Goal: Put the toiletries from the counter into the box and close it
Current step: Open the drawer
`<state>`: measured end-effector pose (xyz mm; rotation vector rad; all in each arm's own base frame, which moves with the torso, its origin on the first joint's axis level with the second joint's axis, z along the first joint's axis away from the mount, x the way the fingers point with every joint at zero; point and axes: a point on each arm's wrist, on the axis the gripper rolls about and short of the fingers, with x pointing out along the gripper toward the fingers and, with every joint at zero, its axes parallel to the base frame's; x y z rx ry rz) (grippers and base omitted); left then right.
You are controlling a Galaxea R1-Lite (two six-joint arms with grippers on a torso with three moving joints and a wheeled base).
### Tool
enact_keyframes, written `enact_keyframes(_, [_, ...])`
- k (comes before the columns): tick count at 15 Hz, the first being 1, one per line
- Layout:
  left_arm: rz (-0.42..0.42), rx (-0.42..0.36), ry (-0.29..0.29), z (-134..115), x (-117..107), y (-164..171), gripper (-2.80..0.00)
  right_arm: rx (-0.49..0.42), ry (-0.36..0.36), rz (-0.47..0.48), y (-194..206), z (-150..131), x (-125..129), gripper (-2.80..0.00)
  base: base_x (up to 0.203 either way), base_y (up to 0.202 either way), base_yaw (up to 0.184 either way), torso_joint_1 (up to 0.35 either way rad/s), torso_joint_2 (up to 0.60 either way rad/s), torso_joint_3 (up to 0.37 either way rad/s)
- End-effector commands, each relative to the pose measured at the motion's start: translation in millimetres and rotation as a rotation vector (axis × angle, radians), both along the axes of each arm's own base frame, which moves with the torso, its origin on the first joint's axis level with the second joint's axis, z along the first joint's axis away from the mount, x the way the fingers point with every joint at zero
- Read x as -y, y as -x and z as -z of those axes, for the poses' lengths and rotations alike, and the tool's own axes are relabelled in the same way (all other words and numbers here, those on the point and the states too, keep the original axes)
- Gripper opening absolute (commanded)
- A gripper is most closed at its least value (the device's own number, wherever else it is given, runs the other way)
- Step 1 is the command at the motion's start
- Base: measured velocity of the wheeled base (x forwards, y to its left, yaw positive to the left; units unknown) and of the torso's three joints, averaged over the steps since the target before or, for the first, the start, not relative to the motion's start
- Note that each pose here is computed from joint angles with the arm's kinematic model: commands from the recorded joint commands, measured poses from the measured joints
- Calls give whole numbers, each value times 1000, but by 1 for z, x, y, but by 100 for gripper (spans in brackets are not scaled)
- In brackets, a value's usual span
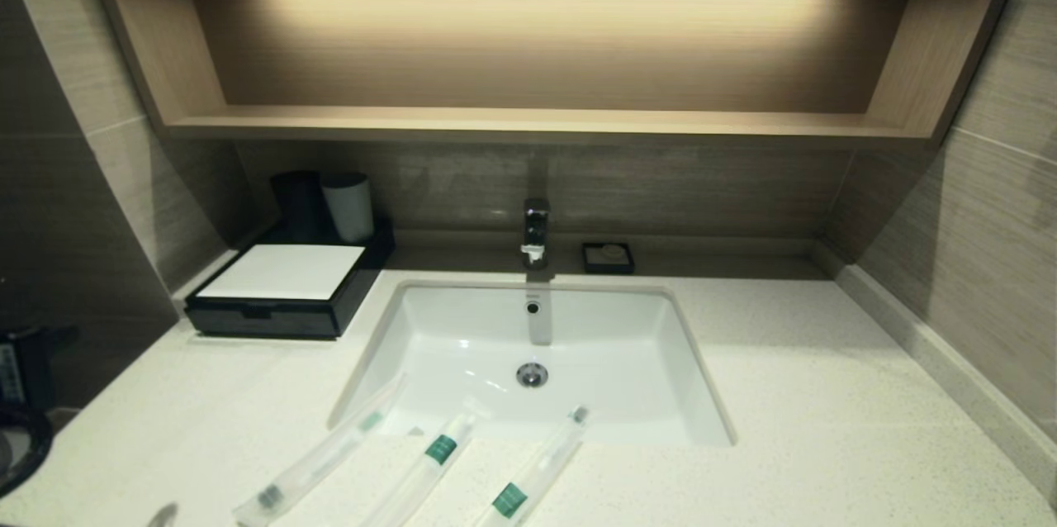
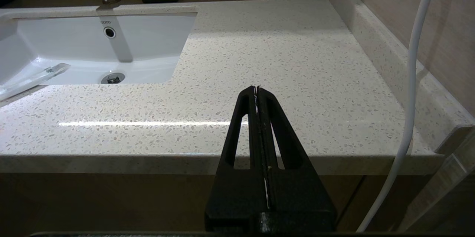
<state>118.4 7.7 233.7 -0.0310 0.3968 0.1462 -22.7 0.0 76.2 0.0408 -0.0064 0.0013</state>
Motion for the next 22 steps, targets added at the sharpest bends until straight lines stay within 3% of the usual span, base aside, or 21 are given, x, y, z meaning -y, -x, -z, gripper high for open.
enact_keyframes(1, [-35, -94, 7, 17, -7, -34, -280, 0, -1, 0, 0, 0, 0, -280, 0, 0, 0, 0, 0, 0])
enact_keyframes(6, [-48, -180, 13, 51, -15, -81, -280, 0, -1, 0, 0, 0, 0, -280, 0, 0, 0, 0, 0, 0])
enact_keyframes(10, [-69, -137, 11, 79, -26, -130, -280, 0, -1, 0, 0, 0, 0, -280, 0, 0, 0, 0, 0, 0])
enact_keyframes(13, [-102, -117, -1, 94, -50, -163, -280, 0, -1, 0, 0, 0, 0, -280, 0, 0, 0, 0, 0, 0])
enact_keyframes(16, [-32, -114, 46, 102, -60, -179, -280, 0, -1, 0, 0, 0, 0, -280, 0, 0, 0, 0, 0, 0])
enact_keyframes(22, [-19, -110, 51, 117, -64, -196, -280, 0, -1, 0, 0, 0, 0, -280, 0, 0, 0, 0, 0, 0])
